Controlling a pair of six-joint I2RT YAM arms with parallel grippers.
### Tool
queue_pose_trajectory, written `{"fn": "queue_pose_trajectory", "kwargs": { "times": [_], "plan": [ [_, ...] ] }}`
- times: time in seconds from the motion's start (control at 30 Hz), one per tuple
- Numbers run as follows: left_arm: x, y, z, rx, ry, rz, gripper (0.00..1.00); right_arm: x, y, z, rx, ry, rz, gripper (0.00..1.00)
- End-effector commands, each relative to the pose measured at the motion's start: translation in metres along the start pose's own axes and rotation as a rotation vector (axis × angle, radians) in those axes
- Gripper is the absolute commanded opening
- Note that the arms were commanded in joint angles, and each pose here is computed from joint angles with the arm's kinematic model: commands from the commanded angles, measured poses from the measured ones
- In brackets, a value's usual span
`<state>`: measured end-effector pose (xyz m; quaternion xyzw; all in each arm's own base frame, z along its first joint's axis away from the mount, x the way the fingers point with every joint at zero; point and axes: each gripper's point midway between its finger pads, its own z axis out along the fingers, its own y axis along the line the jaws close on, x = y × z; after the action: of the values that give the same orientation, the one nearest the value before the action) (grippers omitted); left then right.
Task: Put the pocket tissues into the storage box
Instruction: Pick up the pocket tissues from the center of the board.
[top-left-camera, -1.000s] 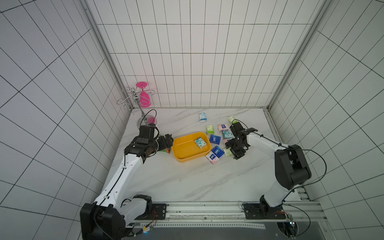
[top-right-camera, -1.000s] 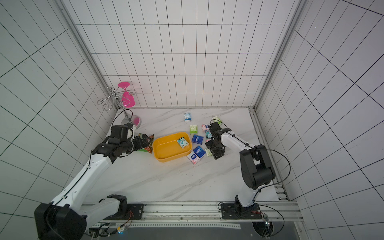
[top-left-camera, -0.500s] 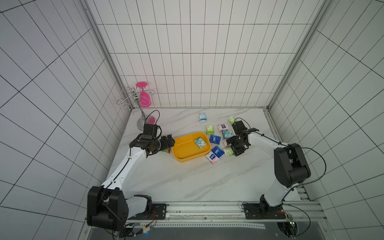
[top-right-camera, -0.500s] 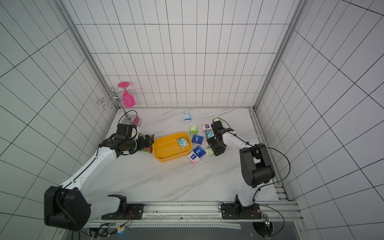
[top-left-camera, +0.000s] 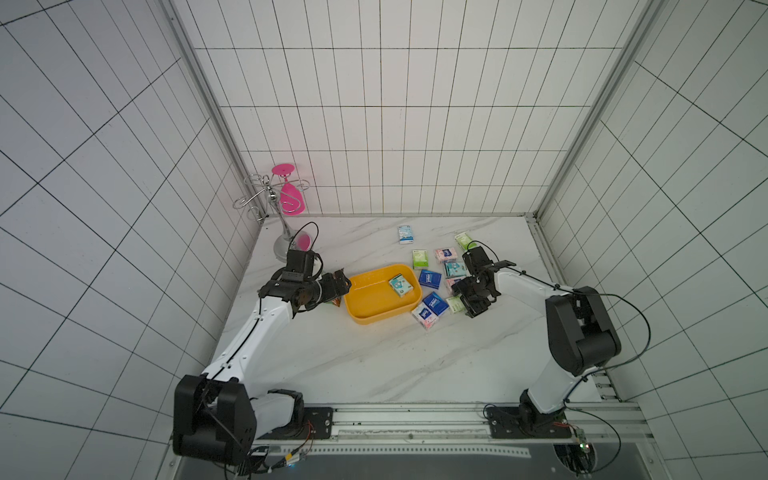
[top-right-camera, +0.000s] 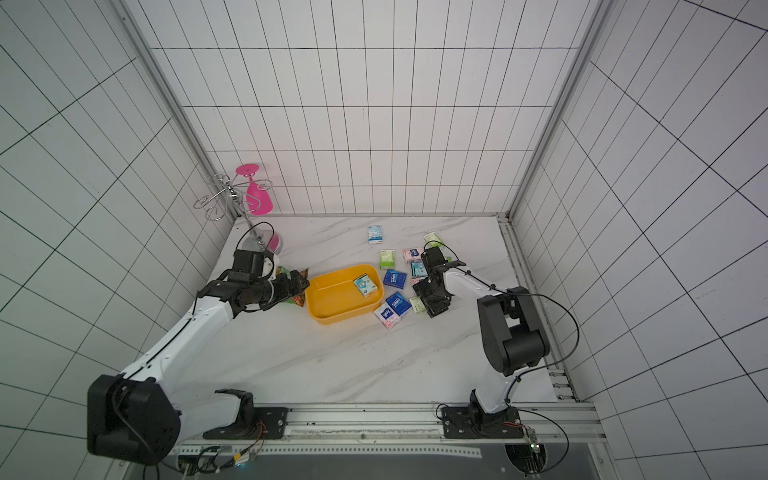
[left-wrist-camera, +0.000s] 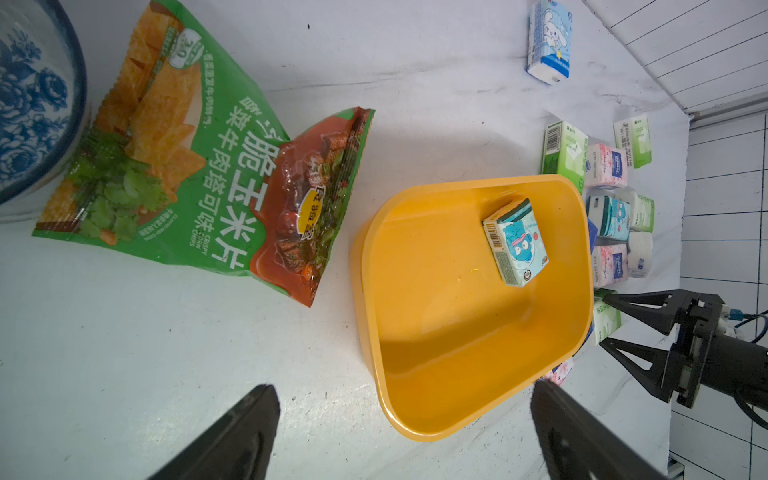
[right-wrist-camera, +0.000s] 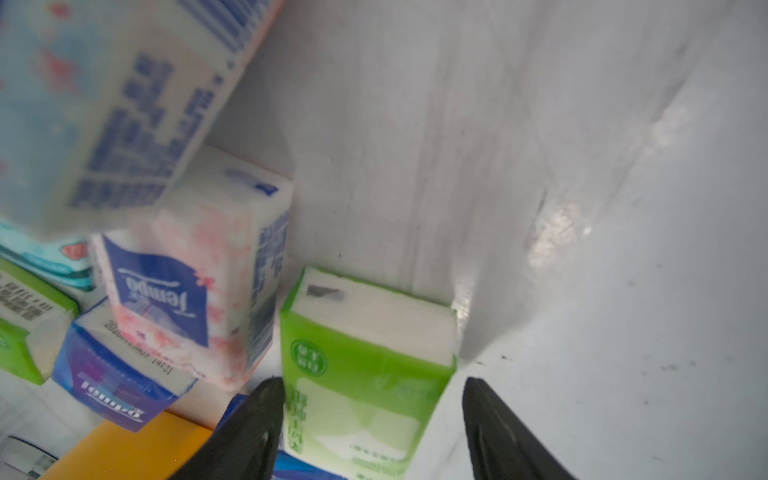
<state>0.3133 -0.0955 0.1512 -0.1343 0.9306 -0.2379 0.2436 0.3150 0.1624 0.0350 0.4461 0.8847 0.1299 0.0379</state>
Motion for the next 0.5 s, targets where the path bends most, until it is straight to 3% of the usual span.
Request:
{"fn": "queue_pose_trajectory", "kwargs": {
  "times": [0.0, 0.13, 0.33, 0.47],
  "plan": [
    [0.000, -0.001, -0.003, 0.015, -0.014, 0.003, 0.98, 0.000, -0.016, 0.016, 0.070, -0.007, 0.007, 0.72],
    [0.002, 0.000, -0.003, 0.014, -0.012, 0.004, 0.98, -0.002, -0.016, 0.019, 0.079, -0.009, -0.001, 0.70],
    [0.002, 0.000, -0.004, 0.012, -0.016, 0.005, 0.98, -0.004, -0.015, 0.011, 0.073, -0.028, -0.042, 0.53],
    [0.002, 0.001, -0.004, 0.010, -0.016, 0.005, 0.98, -0.005, -0.015, -0.002, 0.062, -0.048, -0.097, 0.52]
  ]
}}
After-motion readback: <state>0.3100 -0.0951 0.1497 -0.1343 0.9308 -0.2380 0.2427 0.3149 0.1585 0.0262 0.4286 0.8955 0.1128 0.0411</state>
